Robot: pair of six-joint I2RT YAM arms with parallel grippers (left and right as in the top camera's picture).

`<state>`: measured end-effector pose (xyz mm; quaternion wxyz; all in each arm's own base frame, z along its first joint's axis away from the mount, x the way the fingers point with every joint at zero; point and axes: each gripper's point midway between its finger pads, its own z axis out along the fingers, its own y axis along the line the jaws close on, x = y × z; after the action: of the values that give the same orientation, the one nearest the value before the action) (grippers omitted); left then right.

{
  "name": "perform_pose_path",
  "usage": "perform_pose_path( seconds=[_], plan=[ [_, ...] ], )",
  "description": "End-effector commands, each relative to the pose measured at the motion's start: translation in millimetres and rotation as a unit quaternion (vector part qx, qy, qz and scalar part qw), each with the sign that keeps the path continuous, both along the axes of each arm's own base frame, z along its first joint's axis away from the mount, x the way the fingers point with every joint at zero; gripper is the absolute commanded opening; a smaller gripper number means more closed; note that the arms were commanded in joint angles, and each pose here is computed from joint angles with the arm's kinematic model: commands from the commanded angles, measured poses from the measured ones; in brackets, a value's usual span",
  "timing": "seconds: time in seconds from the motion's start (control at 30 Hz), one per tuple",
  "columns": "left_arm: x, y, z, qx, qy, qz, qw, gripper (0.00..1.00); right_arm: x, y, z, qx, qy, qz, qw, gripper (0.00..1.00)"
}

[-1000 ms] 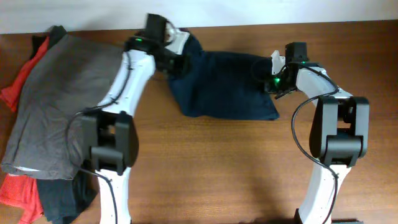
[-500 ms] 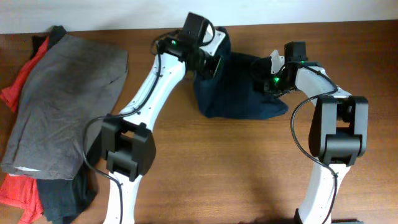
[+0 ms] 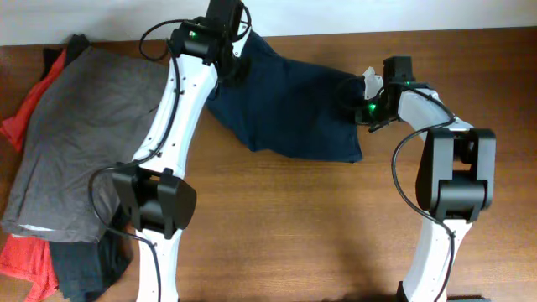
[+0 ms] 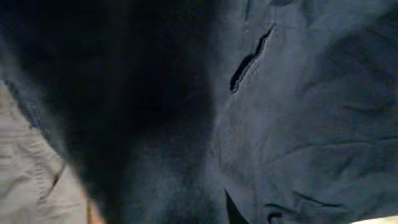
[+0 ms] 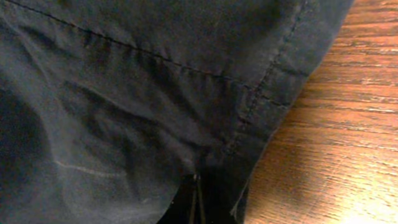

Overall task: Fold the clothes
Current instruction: 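Fold the left end over toward the right gripper with the left gripper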

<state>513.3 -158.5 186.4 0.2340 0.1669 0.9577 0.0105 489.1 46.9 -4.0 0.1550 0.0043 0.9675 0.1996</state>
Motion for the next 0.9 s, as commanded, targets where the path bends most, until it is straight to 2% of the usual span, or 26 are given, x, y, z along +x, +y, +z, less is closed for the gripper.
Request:
perform_pose_path(
  seconds=[0.0, 0.17, 0.57, 0.87],
  plan=[
    [2.5, 9.8, 27.3, 0.022, -0.037, 0.008, 0.999, 0.01, -61.4, 8.0, -80.3, -0.020, 0.135, 0.009, 0.991, 0.04],
    [0.8, 2.6, 27.1, 0.021, -0.037, 0.001, 0.999, 0.01, -59.3, 7.8, -79.9, -0.021, 0.131, 0.009, 0.991, 0.04],
    [-25.3, -101.6, 18.9, -0.054, -0.027, -0.102, 0.993, 0.01, -58.0, 7.8, -79.8, -0.021, 0.128, 0.009, 0.991, 0.04],
    [-34.3, -166.9, -35.8, -0.089, 0.011, -0.138, 0.986, 0.01, -58.0, 7.7, -79.8, -0.021, 0.128, 0.009, 0.991, 0.04]
  ],
)
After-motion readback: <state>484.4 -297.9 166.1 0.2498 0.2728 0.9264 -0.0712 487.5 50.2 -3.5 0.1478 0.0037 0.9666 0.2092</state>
